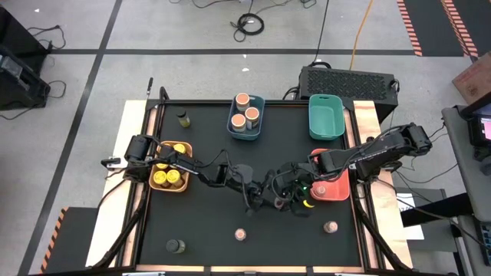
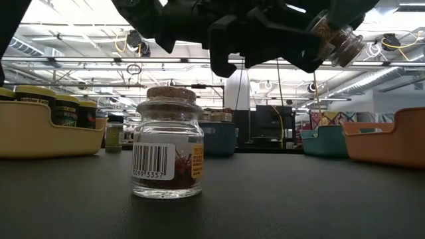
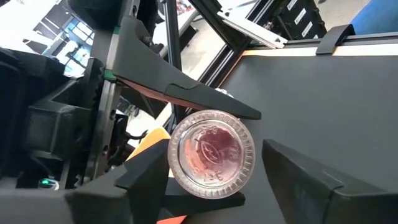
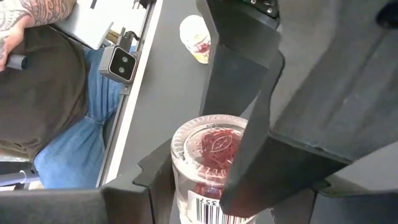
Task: Sort spices by type
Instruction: Put the small brown seasoning bottle into the orange bin
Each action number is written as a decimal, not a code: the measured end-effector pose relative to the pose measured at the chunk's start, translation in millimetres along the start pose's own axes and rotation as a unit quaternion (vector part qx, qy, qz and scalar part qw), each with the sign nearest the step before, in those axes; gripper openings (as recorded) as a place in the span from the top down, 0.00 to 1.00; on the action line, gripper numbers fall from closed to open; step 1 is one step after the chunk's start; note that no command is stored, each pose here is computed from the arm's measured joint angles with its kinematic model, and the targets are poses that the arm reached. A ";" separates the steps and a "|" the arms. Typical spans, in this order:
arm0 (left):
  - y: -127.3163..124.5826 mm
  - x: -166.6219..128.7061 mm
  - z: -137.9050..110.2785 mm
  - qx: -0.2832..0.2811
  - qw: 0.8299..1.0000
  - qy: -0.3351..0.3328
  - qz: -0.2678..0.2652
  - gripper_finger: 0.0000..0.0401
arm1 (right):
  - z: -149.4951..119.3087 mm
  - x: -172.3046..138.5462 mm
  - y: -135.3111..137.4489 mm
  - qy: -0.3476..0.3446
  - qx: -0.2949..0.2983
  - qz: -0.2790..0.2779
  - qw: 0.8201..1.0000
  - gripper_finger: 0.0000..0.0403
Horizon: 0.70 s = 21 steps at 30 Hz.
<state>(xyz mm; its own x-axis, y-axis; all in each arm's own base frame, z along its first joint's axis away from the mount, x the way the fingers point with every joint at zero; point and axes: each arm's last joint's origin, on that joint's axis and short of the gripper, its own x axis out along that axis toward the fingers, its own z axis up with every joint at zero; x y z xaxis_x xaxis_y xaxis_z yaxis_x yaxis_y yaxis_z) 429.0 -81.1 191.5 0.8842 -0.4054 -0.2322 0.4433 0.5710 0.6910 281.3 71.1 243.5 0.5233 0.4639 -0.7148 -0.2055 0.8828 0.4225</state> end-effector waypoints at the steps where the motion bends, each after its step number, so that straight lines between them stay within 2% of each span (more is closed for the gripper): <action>1: 0.0 0.0 0.0 0.000 1.000 0.000 0.000 0.40 | 0.0 0.0 0.0 0.000 0.000 0.000 1.000 0.52; 8: 0.5 -0.2 0.0 0.000 1.000 0.001 0.002 0.53 | -0.3 0.0 -0.1 0.001 0.001 0.000 1.000 0.52; 15: 0.6 -0.3 -0.4 -0.001 1.000 0.007 0.005 0.52 | -0.3 0.0 -0.3 0.001 0.002 -0.002 1.000 0.52; 21: 0.7 -0.4 -0.4 -0.004 1.000 0.009 0.006 0.52 | 0.4 -0.7 -2.1 -0.001 0.029 -0.004 1.000 0.51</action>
<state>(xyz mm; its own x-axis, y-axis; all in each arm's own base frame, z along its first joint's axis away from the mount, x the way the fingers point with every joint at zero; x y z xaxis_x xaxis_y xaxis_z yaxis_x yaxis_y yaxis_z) 429.0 -80.3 191.8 0.8921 -0.3857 -0.2355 0.4333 0.5822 0.6880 281.7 68.9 243.3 0.5262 0.4570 -0.7171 -0.1524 0.8803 0.4492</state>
